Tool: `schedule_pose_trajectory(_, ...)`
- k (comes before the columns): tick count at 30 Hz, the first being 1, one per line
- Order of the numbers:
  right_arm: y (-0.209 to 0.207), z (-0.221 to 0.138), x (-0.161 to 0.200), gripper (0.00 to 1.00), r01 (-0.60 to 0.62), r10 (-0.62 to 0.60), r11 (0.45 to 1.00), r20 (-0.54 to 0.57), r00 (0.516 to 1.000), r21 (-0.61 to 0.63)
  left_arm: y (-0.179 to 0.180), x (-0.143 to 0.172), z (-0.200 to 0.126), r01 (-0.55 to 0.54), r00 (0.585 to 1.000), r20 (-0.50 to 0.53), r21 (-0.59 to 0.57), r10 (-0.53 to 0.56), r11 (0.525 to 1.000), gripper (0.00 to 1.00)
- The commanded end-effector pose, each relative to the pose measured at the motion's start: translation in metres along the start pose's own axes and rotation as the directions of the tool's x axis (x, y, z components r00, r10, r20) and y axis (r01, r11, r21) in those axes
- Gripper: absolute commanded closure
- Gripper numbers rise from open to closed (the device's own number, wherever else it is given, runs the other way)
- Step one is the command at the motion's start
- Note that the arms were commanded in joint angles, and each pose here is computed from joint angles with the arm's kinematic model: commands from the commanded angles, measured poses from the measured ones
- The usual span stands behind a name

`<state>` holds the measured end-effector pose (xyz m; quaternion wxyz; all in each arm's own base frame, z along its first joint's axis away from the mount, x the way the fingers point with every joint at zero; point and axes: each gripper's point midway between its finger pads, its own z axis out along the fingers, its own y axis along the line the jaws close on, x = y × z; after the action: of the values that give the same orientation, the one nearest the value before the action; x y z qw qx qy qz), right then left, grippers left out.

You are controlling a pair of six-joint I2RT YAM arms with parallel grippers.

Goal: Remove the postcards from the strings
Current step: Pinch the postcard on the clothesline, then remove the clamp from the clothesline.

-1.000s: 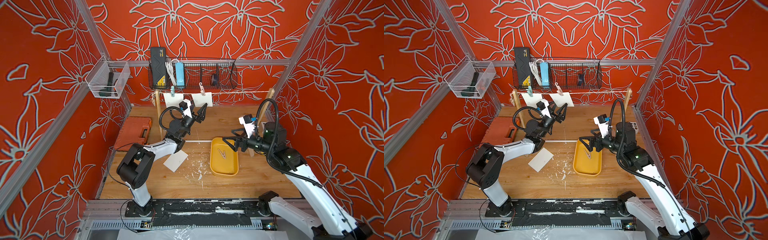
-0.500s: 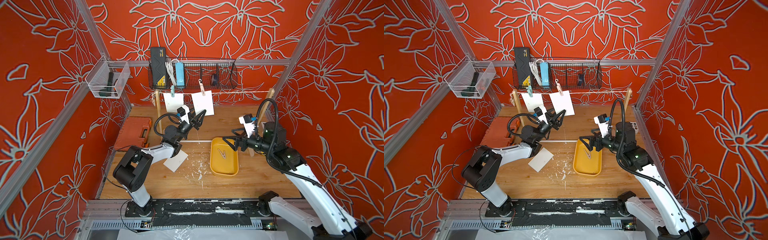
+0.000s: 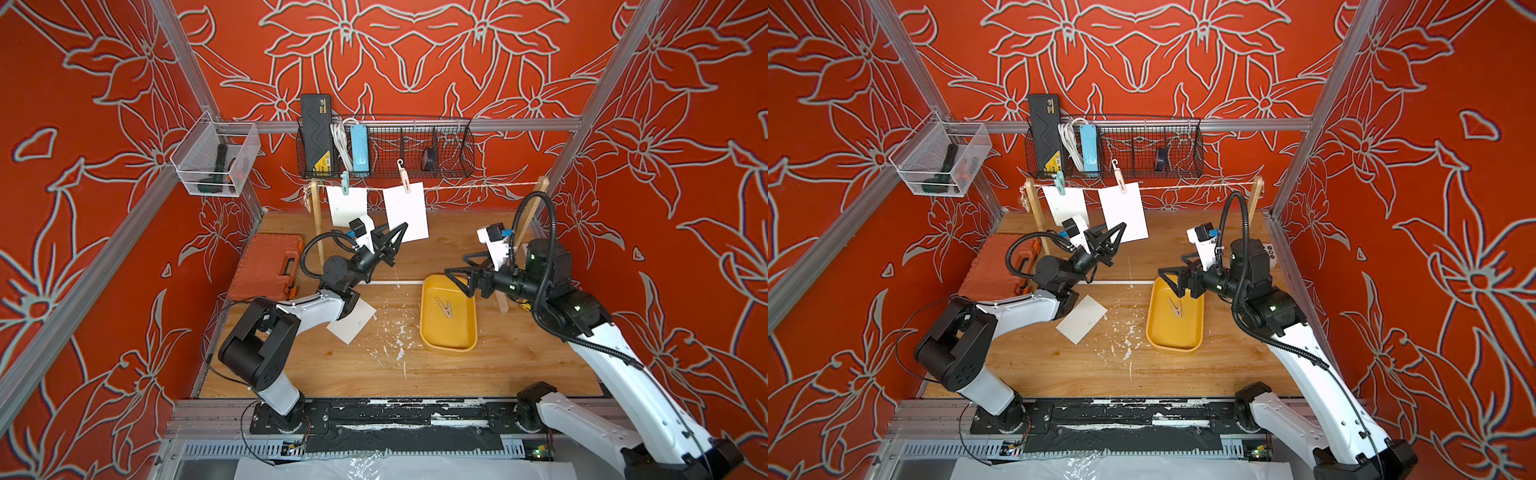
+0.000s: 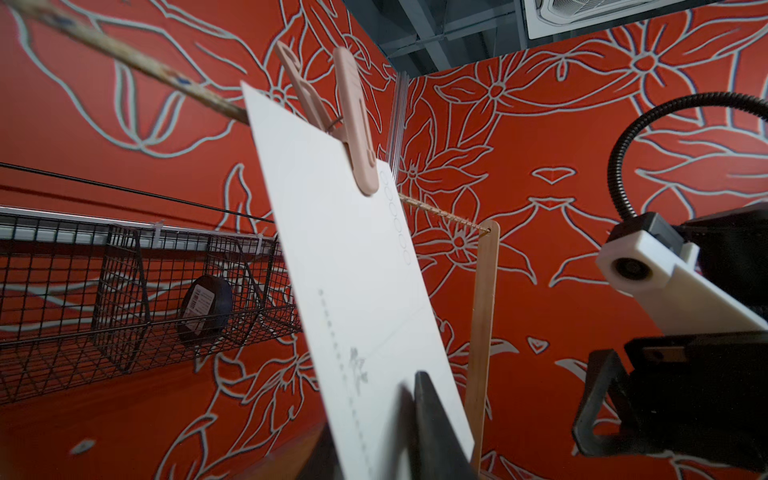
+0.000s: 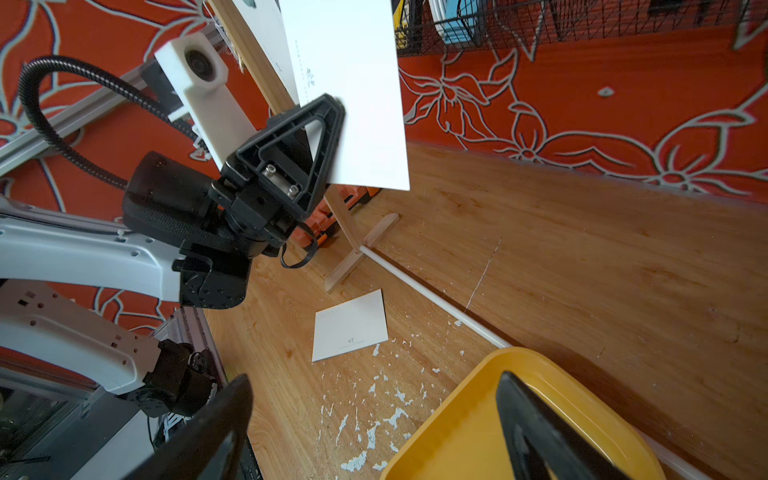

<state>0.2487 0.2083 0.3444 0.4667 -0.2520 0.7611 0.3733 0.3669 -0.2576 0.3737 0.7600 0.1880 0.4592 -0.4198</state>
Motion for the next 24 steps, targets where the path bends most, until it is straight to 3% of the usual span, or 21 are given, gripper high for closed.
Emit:
schedule_pose_trajectory(1, 0.013, -0.005, -0.033, 0.08, 0.048, -0.047, 0.999, 0.057, 0.997, -0.021, -0.001, -0.017, -0.002, -0.018, 0.999, 0.029, 0.002, 0.017, 1.0, 0.85)
schedule_pose_trajectory(7, 0.031, 0.0, -0.086, 0.09, 0.099, -0.09, 0.991, 0.094, 0.991, -0.092, 0.008, -0.02, 0.0, -0.012, 1.0, 0.015, -0.031, 0.013, 0.999, 1.0)
schedule_pose_trajectory(16, 0.046, 0.022, -0.152, 0.09, 0.174, -0.155, 0.967, 0.116, 0.981, -0.185, 0.018, -0.028, 0.004, 0.01, 1.0, 0.021, -0.055, -0.009, 0.998, 1.0)
schedule_pose_trajectory(24, 0.047, 0.054, -0.184, 0.1, 0.228, -0.208, 0.933, 0.098, 0.973, -0.278, 0.018, -0.032, 0.008, 0.022, 1.0, 0.019, -0.039, -0.021, 0.999, 1.0)
